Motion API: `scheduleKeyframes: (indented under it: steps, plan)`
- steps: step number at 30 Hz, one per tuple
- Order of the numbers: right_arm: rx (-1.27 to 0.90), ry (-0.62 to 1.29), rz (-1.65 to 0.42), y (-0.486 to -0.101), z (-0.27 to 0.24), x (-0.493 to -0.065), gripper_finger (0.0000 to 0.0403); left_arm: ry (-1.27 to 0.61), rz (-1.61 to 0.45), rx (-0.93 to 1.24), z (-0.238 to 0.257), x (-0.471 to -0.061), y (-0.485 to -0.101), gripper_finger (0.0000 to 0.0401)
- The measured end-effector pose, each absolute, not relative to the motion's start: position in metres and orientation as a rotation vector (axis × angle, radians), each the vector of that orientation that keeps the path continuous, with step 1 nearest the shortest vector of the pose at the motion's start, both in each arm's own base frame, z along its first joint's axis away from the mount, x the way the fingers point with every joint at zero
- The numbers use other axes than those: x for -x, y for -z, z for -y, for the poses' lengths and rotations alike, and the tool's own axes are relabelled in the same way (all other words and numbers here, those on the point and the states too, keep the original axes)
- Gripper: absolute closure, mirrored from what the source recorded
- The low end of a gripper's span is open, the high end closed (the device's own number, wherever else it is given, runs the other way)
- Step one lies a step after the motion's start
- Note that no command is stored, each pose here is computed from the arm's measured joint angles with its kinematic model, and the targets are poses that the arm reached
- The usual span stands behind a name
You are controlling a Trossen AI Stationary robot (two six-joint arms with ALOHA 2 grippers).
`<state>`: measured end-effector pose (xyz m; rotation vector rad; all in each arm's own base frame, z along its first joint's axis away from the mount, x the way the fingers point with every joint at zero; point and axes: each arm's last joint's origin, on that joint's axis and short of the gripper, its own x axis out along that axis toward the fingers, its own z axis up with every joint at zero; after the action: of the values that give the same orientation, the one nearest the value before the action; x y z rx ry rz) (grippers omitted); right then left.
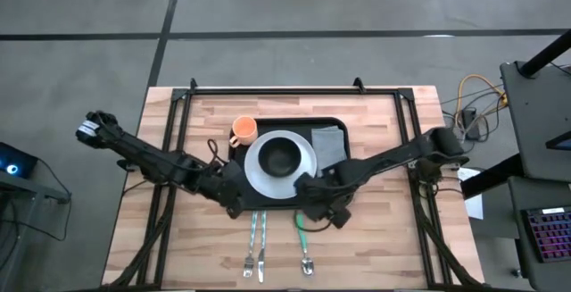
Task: Set up tray
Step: Put the blue fork on the gray napkin to the right of the white plate
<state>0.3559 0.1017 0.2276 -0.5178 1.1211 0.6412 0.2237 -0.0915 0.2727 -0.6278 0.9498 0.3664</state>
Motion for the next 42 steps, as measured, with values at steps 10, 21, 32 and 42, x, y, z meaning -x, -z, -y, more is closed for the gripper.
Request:
scheduleKeyframes:
  steps: [10, 21, 32, 42]
  plan:
    - [0.730, -0.645, -1.046, -0.214, -0.117, -0.426, 0.0227, -0.460, -0.821, 0.562, 0.094, -0.223, -0.277, 0.0283]
    - [0.730, -0.536, -1.331, -0.222, -0.101, -0.412, 0.0232, -0.599, -0.841, 0.832, 0.128, -0.230, -0.250, 0.0288]
    - [0.679, -0.478, -1.358, -0.266, -0.084, -0.386, 0.0250, -0.617, -0.904, 0.935, 0.197, -0.273, -0.239, 0.0338]
    - [0.544, -0.339, -1.288, -0.333, -0.059, -0.336, 0.0239, -0.771, -1.013, 0.891, 0.237, -0.302, -0.230, 0.0311]
